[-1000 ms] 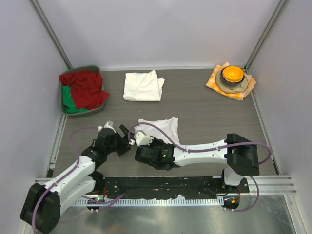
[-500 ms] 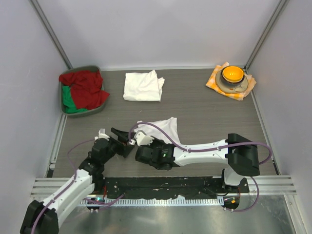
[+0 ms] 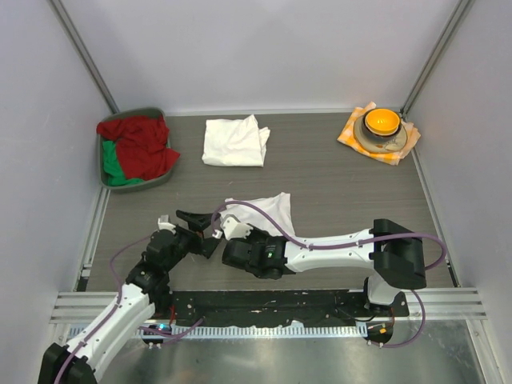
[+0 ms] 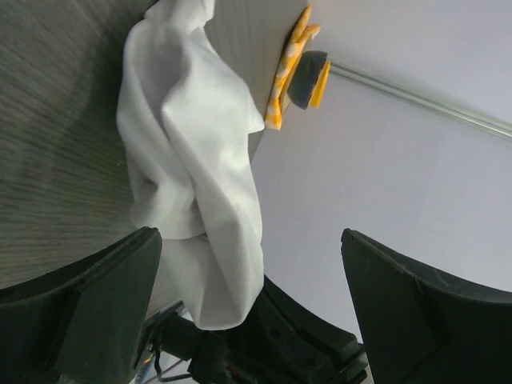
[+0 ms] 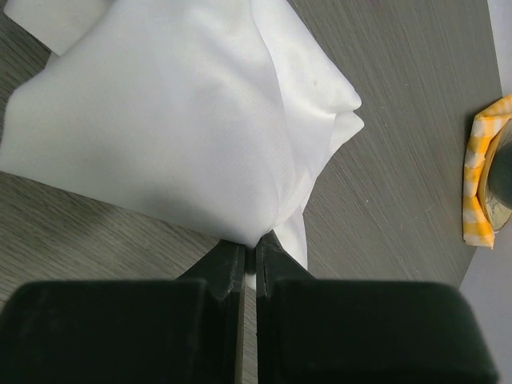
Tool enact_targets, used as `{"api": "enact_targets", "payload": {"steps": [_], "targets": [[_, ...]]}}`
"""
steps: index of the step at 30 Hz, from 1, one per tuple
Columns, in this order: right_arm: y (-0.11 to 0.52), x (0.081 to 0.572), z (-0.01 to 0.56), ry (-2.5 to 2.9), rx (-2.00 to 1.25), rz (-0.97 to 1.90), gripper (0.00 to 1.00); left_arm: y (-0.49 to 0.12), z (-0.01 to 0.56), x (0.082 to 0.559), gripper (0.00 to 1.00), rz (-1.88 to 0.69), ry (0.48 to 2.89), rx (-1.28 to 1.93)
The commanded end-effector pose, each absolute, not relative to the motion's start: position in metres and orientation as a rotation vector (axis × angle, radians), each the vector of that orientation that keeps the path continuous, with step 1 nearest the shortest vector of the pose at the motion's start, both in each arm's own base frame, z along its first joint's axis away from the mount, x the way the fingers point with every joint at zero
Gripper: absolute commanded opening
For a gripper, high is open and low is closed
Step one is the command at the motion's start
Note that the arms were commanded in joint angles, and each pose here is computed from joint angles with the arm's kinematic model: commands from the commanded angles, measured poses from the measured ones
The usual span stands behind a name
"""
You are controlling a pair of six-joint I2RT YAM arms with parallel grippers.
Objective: Fold and stack the t-shirts
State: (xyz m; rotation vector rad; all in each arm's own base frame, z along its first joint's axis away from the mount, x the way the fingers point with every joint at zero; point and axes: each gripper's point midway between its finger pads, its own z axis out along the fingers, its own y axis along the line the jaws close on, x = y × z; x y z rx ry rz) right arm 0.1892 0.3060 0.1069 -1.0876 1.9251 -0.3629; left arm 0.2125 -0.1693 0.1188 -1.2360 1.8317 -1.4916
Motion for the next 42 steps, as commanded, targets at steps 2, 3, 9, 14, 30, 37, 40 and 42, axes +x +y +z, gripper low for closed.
{"api": "enact_targets", "payload": {"steps": [2, 3, 9, 14, 30, 37, 40, 42], "targets": [[0.310, 0.190, 0.115, 1.922, -1.029, -0.317, 0.01, -0.172, 0.070, 0.192, 1.00, -1.414, 2.013, -1.350], [0.311, 0.191, 0.116, 1.919, -1.025, -0.311, 0.01, -0.172, 0.066, 0.190, 1.00, -1.400, 2.039, -1.352], [0.310, 0.192, 0.114, 1.912, -1.028, -0.322, 0.01, -0.182, 0.066, 0.193, 1.00, -1.381, 2.123, -1.372], [0.309, 0.192, 0.113, 1.910, -1.032, -0.324, 0.01, -0.185, 0.067, 0.207, 1.00, -1.392, 2.082, -1.409], [0.311, 0.192, 0.114, 1.907, -1.032, -0.312, 0.01, -0.209, 0.071, 0.235, 1.00, -1.446, 2.084, -1.395], [0.326, 0.193, 0.128, 1.894, -1.014, -0.269, 0.01, -0.222, 0.065, 0.239, 1.00, -1.466, 2.109, -1.383], [0.330, 0.193, 0.133, 1.885, -1.014, -0.267, 0.01, -0.225, 0.063, 0.240, 1.00, -1.477, 2.114, -1.381], [0.334, 0.193, 0.136, 1.881, -1.015, -0.261, 0.01, -0.227, 0.061, 0.240, 1.00, -1.478, 2.125, -1.379]]}}
